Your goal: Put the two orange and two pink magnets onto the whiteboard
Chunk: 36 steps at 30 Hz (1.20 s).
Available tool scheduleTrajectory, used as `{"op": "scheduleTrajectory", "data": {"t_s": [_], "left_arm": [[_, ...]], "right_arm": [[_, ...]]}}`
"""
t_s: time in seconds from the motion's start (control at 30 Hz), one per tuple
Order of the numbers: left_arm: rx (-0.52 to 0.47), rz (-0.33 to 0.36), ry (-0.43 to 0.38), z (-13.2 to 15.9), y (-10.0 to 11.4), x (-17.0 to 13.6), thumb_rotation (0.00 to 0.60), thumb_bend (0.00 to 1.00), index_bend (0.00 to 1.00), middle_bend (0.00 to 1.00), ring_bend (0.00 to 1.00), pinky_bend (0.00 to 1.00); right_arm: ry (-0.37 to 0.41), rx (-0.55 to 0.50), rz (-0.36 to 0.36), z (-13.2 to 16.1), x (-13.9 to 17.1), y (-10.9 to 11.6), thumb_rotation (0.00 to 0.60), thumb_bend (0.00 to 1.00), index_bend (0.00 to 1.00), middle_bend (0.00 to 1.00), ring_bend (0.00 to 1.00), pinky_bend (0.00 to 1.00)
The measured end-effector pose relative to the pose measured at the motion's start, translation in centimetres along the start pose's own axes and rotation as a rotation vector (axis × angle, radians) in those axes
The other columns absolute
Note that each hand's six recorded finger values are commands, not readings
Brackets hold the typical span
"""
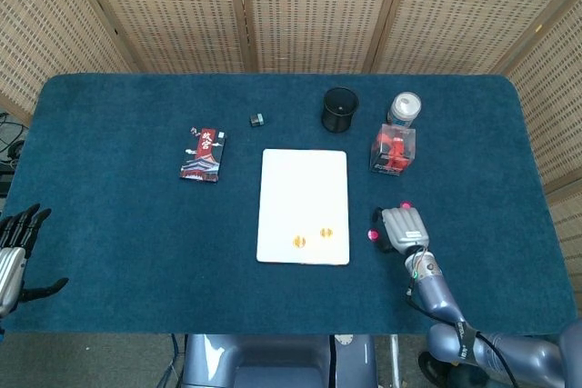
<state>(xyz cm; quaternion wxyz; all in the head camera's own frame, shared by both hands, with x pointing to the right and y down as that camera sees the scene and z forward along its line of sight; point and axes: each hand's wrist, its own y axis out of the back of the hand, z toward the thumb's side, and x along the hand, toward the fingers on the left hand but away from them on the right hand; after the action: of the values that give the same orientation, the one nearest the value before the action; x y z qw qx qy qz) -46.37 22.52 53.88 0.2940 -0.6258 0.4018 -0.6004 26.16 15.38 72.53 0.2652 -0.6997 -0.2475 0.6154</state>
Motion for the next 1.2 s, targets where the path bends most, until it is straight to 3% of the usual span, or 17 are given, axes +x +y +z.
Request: {"op": "scheduleTrajectory", "data": {"t_s": [1.0, 1.2], "left_arm": [[-0.002, 0.001, 0.003, -0.1, 0.1, 0.0, 0.6, 0.09, 0.0, 0.0, 0.0, 0.0], [-0.003, 0.0, 0.005, -0.1, 0.0, 0.0, 0.6, 0.09, 0.0, 0.0, 0.0, 0.0]], "right_arm": [[0.036, 0.042, -0.003, 0.9, 0.1, -1.1, 0.6, 0.35, 0.38, 0.96, 1.0, 1.0], [0.027, 0.043, 0.004, 0.6, 0.0, -1.3, 0.6, 0.36, 0.42, 0.96, 1.0, 1.0]]}}
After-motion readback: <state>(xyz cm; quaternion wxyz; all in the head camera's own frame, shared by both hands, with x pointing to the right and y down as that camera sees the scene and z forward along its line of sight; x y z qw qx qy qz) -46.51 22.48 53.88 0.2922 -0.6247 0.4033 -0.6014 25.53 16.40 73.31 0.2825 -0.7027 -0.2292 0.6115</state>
